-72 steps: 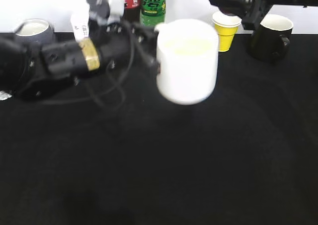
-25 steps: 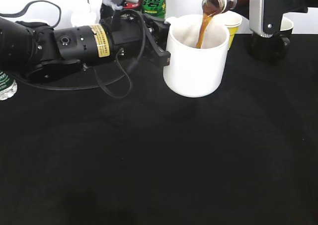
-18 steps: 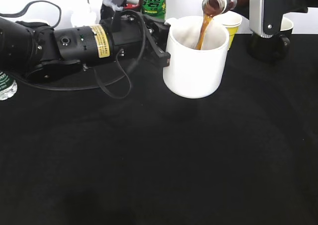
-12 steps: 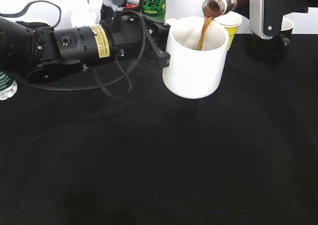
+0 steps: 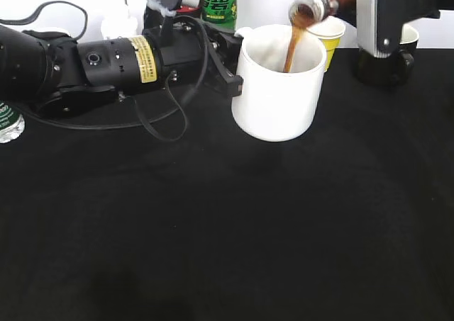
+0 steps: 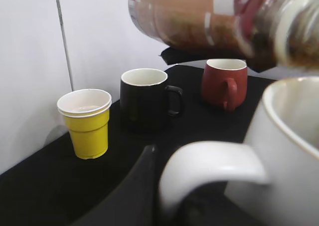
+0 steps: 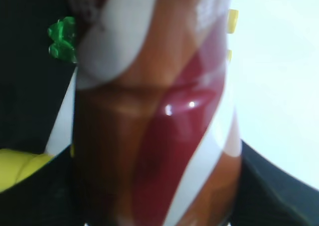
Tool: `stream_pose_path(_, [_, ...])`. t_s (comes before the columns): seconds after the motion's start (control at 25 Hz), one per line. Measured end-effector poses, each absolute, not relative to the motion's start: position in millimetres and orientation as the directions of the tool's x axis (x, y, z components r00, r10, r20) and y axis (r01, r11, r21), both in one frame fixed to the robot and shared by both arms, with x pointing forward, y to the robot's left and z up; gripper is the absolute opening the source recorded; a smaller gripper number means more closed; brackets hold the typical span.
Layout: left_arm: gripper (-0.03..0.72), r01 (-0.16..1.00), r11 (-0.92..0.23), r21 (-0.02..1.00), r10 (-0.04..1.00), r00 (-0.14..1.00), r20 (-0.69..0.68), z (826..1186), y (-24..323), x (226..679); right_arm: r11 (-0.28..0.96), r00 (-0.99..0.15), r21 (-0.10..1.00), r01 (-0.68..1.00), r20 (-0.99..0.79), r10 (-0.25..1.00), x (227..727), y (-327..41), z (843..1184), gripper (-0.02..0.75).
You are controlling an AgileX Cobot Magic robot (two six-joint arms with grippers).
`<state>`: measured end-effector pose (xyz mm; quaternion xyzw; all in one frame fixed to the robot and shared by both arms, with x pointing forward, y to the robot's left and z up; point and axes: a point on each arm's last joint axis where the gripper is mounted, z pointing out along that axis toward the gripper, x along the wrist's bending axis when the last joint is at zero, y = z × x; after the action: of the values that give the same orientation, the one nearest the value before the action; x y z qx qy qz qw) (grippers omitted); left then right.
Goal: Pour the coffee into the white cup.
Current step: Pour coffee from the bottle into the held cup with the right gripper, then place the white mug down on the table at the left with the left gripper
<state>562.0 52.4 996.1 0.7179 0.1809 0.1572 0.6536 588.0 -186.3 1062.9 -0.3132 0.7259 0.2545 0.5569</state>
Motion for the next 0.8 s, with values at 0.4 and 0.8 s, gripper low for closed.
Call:
stream_pose_path(0.4, [0.055, 0.011, -0.043, 0.999, 0.481, 0.877, 0.011, 1013.9, 76.5, 559.1, 0.393, -0.781, 0.861, -0.322, -0.476, 0.404, 577.6, -176.4, 1069.5, 0.521])
stream_pose_path(0.8, [0.055, 0.115, -0.104, 0.988, 0.704, 0.710, -0.009, 965.8, 179.9, 541.4, 0.201, -0.870, 0.977, -0.076, -0.164, 0.466, 573.4, -173.2, 1073.0, 0.521])
